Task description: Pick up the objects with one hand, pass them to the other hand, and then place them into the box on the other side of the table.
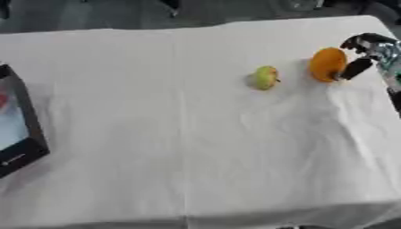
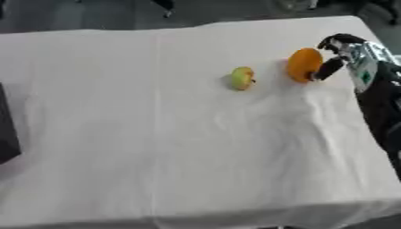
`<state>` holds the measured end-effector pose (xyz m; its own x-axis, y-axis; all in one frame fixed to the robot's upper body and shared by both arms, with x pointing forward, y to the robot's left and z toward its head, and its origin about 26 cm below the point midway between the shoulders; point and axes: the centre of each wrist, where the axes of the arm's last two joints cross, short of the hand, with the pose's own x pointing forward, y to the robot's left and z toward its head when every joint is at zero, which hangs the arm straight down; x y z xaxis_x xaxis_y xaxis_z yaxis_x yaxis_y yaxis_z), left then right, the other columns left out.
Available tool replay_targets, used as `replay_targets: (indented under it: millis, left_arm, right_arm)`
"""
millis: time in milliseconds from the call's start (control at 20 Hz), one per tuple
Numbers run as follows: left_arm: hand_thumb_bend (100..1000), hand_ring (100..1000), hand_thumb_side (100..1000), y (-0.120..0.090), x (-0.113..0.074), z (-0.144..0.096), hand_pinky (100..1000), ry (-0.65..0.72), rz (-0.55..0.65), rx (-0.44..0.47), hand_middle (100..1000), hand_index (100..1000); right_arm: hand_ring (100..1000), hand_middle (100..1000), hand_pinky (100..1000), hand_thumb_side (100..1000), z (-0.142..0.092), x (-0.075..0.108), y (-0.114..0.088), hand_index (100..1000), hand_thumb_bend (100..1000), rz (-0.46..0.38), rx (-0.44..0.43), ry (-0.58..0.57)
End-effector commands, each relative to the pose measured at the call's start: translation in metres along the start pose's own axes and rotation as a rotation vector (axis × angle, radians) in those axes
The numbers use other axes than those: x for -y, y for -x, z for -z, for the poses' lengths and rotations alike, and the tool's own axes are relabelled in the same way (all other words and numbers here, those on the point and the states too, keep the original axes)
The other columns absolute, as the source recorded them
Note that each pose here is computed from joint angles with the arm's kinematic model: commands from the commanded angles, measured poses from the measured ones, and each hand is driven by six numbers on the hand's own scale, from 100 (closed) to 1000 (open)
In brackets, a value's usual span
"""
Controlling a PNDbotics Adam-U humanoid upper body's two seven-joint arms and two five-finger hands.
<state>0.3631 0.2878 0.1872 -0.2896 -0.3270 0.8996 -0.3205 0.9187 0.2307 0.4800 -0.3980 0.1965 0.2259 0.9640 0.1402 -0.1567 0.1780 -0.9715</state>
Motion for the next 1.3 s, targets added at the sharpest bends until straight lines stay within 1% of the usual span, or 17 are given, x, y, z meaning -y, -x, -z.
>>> replay_targets:
  millis: [50, 100, 150, 300, 400, 550, 600, 700, 800, 900, 1100, 1300]
  left_arm:
    - [165, 806, 710, -0.011, -0.007, 0.004, 825, -0.018, -0.001, 0.035, 747, 867]
    - [165, 806, 710, -0.011, -0.007, 0.004, 825, -0.018, -0.001, 0.035, 747, 867]
    - [160, 793, 712, -0.011, -0.007, 0.004, 826, -0.019, -0.004, 0.036, 745, 865]
    - [158, 788, 714, -0.011, -0.007, 0.004, 827, -0.023, -0.009, 0.037, 743, 864]
    - [156, 788, 714, -0.012, -0.007, 0.004, 827, -0.026, -0.01, 0.037, 742, 863]
    - [154, 786, 715, -0.012, -0.007, 0.004, 826, -0.029, -0.01, 0.037, 741, 861]
    - [151, 786, 715, -0.011, -0.008, 0.004, 826, -0.029, -0.01, 0.037, 740, 860]
    - [147, 785, 714, -0.012, -0.008, 0.004, 826, -0.031, -0.01, 0.037, 739, 855]
    - [146, 784, 712, -0.012, -0.008, 0.004, 825, -0.033, -0.009, 0.036, 738, 854]
    - [144, 783, 711, -0.011, -0.008, 0.004, 825, -0.034, -0.008, 0.034, 737, 853]
    - [138, 781, 712, -0.011, -0.008, 0.004, 824, -0.036, -0.008, 0.032, 735, 852]
    - [135, 781, 714, -0.011, -0.009, 0.004, 824, -0.038, -0.005, 0.031, 733, 852]
  right_arm:
    - [894, 881, 864, 163, -0.002, 0.014, 0.004, 890, 409, -0.009, -0.013, 0.043]
    - [894, 881, 864, 163, -0.002, 0.014, 0.004, 890, 409, -0.009, -0.013, 0.043]
    - [845, 777, 853, 132, -0.002, 0.014, 0.0, 809, 404, 0.003, 0.0, 0.047]
    - [815, 727, 847, 199, 0.0, 0.009, -0.005, 765, 415, 0.062, 0.043, 0.046]
    - [787, 695, 845, 253, 0.0, 0.006, -0.003, 729, 431, 0.094, 0.042, 0.049]
    - [741, 617, 821, 199, 0.0, 0.005, -0.002, 621, 427, 0.138, 0.039, 0.07]
    - [690, 525, 795, 123, -0.001, 0.005, -0.002, 521, 410, 0.147, 0.043, 0.082]
    - [643, 458, 768, 101, -0.002, 0.007, -0.002, 445, 404, 0.152, 0.057, 0.114]
    - [616, 427, 753, 100, -0.003, 0.009, -0.002, 408, 404, 0.168, 0.072, 0.146]
    - [597, 413, 746, 107, -0.004, 0.01, -0.003, 395, 405, 0.189, 0.089, 0.173]
    - [574, 399, 738, 122, -0.005, 0.012, -0.004, 382, 408, 0.222, 0.126, 0.206]
    - [558, 396, 720, 160, -0.008, 0.02, -0.005, 379, 414, 0.234, 0.155, 0.25]
